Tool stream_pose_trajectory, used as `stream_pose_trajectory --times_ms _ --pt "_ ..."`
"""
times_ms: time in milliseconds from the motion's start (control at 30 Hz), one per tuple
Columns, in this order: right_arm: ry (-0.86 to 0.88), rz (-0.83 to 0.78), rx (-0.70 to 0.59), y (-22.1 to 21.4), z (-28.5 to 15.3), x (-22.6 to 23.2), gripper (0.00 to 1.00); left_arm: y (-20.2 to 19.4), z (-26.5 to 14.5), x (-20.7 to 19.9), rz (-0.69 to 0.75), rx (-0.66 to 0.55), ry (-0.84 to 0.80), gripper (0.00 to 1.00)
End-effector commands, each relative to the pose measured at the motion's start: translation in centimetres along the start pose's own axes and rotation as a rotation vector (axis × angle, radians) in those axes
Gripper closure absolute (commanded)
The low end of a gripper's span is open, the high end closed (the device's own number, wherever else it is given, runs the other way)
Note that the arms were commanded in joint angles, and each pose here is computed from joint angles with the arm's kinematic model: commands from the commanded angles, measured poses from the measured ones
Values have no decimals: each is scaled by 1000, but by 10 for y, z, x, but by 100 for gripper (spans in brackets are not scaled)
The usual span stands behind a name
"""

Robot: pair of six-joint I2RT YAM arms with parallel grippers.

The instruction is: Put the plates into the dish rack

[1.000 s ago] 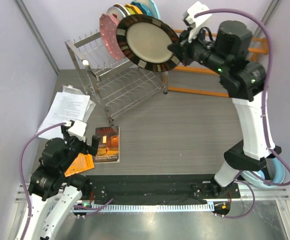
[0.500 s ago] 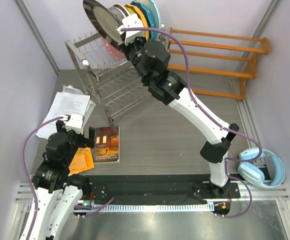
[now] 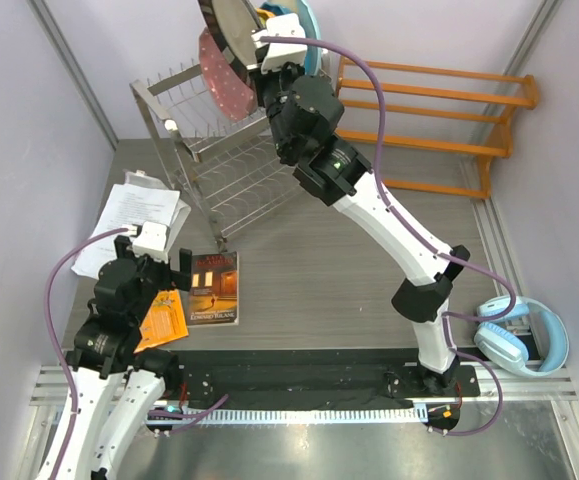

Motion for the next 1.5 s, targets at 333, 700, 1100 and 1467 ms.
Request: stream_pose_trajectory --times_ms 333,700,1100,1467 --pt "-85 262 -190 56 -31 30 99 3 13 -4 -25 -50 -7 1" --pt "-122 231 -154 34 -26 35 99 -4 13 -7 -39 -49 -10 1" --pt "-99 203 -174 25 -11 36 99 -6 16 -12 -54 -49 -33 0" --pt "-26 239 -295 54 -9 38 99 -11 20 -17 -58 -40 -52 1"
Point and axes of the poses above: each gripper's point midway between its finger pads, its own z axis out along the fingers, its own x axis along the line the jaws close on, y = z × x, the point moved 3 cm from there along -z, back along the fingers, and after that the axes turned 11 degrees about z, right-handed, at the moved point
